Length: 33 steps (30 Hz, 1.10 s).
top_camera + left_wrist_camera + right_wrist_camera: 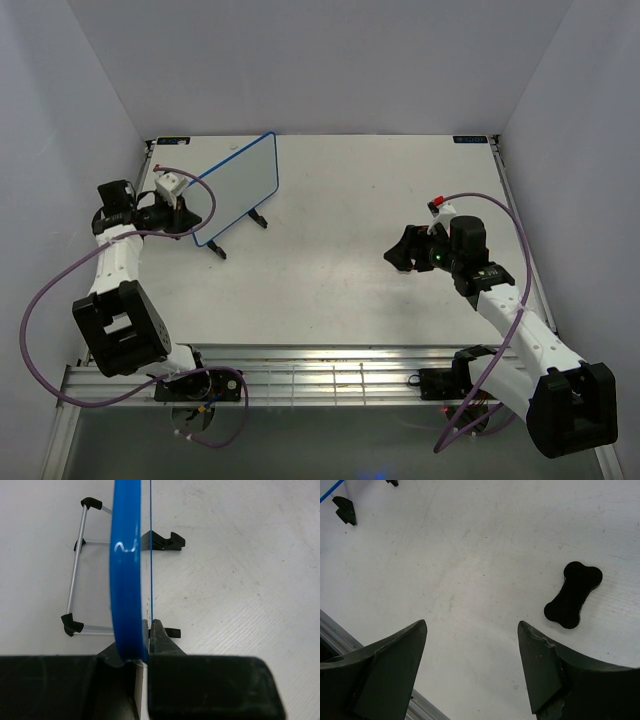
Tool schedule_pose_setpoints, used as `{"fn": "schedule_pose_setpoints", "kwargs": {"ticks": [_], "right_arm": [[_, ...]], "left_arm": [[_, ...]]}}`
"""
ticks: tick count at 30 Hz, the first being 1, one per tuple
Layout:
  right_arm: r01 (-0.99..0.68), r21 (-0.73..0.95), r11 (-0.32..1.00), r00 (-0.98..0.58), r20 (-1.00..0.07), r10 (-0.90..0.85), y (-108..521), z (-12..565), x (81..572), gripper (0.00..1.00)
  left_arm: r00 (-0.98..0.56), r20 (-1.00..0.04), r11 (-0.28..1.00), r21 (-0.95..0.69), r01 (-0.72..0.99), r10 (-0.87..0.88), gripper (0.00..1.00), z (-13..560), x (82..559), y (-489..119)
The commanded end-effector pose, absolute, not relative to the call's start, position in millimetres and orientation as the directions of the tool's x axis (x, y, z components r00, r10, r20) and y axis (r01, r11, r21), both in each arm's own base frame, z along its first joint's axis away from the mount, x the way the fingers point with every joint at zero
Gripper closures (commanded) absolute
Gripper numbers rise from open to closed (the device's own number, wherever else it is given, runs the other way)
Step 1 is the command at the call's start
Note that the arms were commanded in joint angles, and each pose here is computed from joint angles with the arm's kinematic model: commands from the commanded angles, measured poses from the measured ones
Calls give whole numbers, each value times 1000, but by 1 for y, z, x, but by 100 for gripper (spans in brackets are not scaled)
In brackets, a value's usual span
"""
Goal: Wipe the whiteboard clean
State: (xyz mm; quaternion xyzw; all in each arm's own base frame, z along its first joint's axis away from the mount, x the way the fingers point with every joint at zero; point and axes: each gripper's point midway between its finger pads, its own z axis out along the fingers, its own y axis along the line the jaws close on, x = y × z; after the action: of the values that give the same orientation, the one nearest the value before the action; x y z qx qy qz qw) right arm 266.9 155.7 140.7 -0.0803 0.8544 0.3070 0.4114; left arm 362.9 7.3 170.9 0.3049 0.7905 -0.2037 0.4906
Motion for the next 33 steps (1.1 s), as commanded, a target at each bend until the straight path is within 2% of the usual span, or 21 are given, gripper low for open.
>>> {"fn": "schedule_pose_setpoints", "kwargs": {"ticks": [1,15,28,33], "right_arm": [[-436,460,774,-607,-785,124,163,155,270,21],[-446,469,763,-620,-776,115,168,149,269,21],[-464,458,759,-605,-789,107,170,155,265,21],[-475,461,749,-603,-791,105,172,157,264,21]], "left_arm": [[-241,-934,700,14,714,265,100,193,363,6],[-156,-962,654,28,756,222,100,220,351,-10],[-275,-914,728,30,685,297,100,178,348,5],[-270,-913,723,38,690,305,100,182,353,6]]}}
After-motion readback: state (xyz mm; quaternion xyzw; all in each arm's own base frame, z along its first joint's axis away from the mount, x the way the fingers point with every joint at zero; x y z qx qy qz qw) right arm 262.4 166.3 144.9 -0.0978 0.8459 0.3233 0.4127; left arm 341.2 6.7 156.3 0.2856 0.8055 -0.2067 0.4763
